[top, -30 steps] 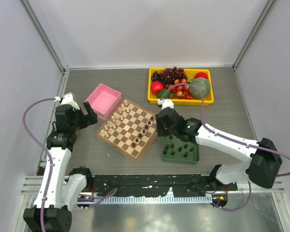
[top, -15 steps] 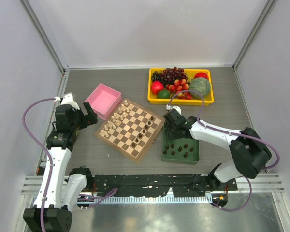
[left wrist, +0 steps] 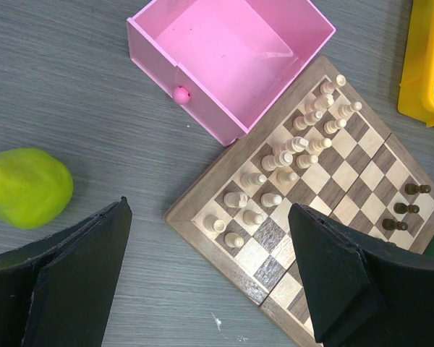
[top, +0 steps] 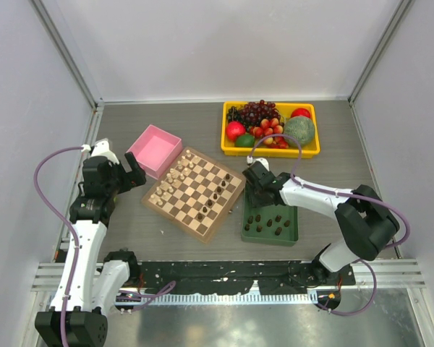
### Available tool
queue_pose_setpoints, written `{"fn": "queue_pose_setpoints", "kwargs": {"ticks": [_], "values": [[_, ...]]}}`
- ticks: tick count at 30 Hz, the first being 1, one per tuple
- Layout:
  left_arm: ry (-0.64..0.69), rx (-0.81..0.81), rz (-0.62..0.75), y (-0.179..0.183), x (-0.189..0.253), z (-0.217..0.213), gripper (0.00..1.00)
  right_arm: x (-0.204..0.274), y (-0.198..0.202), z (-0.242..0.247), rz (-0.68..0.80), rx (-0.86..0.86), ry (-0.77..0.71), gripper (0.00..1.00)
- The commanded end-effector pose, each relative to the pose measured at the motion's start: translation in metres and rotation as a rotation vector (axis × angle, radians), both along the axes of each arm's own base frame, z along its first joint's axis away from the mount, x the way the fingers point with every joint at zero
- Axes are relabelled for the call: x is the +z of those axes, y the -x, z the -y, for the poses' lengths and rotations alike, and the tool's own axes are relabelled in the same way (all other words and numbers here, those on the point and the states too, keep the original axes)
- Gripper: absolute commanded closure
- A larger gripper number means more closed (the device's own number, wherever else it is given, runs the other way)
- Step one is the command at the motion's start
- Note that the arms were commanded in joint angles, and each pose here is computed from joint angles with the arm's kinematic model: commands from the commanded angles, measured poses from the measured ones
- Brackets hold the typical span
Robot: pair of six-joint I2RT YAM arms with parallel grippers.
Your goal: Set up the chess pieces on the board
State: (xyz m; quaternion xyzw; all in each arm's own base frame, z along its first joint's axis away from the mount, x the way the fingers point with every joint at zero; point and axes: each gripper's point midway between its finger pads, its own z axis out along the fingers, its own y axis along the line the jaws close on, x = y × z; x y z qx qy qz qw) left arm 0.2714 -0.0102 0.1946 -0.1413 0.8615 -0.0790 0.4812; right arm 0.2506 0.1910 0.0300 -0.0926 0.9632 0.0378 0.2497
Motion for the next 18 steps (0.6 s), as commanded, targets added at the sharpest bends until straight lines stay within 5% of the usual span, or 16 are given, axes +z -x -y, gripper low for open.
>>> {"fn": "queue_pose_setpoints", "kwargs": {"ticks": [1,12,18], "values": [[-0.004,-0.001,0.044,-0.006,0.017,-0.001,0.01,0.017,-0.020,-0.010,0.070,-0.005,-0.030,0.65],[-0.004,0.000,0.043,-0.006,0.017,-0.001,0.01,0.025,-0.013,-0.004,0.073,-0.011,-0.036,0.78],[-0.003,0.000,0.041,-0.006,0.017,-0.001,0.01,0.072,-0.012,-0.003,0.150,0.002,-0.057,0.80]]}}
